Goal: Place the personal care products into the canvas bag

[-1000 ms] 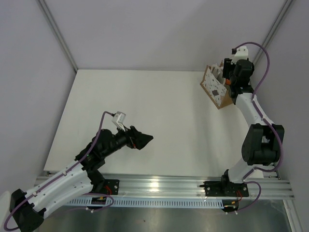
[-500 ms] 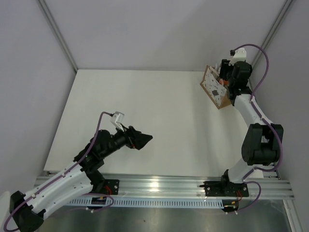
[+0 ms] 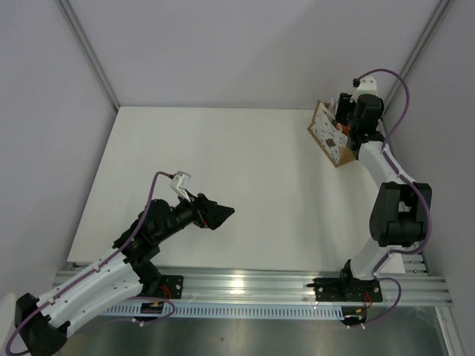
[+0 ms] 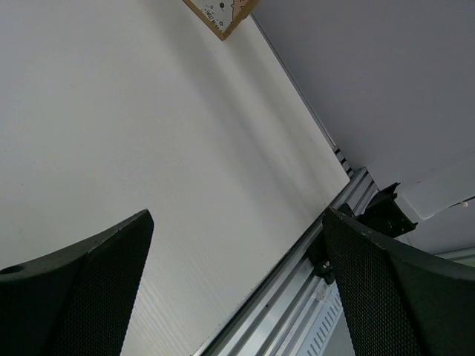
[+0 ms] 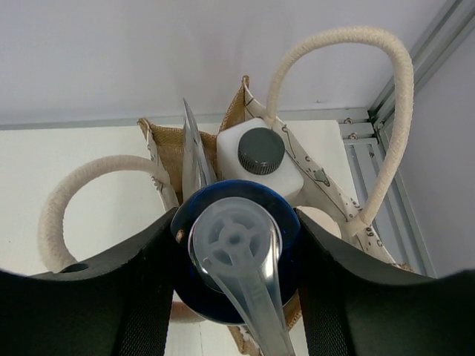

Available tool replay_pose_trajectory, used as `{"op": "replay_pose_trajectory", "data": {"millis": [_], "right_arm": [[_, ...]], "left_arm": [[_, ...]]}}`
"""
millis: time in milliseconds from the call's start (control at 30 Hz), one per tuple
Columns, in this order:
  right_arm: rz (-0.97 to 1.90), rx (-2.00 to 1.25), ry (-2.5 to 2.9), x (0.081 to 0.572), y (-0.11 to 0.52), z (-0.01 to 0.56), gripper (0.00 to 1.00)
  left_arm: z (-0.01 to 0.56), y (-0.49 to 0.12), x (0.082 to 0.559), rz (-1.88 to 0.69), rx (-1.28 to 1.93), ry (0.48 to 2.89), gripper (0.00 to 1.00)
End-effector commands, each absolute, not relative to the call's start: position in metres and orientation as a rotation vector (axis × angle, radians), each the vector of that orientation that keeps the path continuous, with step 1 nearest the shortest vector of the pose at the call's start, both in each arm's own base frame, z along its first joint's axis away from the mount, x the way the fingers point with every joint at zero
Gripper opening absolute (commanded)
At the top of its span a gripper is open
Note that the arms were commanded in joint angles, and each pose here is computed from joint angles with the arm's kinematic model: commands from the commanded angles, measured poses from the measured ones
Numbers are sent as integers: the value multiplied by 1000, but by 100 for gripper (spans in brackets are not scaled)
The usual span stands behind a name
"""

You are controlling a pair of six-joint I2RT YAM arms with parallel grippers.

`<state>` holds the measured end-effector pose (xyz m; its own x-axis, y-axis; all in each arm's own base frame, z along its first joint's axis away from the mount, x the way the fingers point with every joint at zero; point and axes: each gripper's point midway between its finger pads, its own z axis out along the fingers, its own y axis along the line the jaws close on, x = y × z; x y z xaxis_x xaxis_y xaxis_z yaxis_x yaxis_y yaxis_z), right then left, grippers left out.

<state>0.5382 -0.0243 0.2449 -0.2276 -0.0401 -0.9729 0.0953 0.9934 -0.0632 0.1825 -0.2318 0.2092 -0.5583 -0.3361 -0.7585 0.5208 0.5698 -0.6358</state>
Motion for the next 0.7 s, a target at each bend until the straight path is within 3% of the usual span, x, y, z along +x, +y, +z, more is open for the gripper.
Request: {"op": "replay_pose_trajectory", "data": {"millis": [0, 200, 433, 667], "right_arm": [[-173, 127, 1750, 549, -46, 260, 6], [-141, 199, 1799, 551, -61, 233, 9], [-85, 124, 1766, 550, -50, 247, 0], [-253, 157, 1802, 535, -67, 248, 0]], "left_arm": [[218, -232, 182, -1150, 138, 1821, 99], [217, -232, 183, -1143, 135, 1824, 99], [217, -232, 183, -1147, 138, 1822, 99], [216, -231, 184, -1140, 133, 1826, 99]]}}
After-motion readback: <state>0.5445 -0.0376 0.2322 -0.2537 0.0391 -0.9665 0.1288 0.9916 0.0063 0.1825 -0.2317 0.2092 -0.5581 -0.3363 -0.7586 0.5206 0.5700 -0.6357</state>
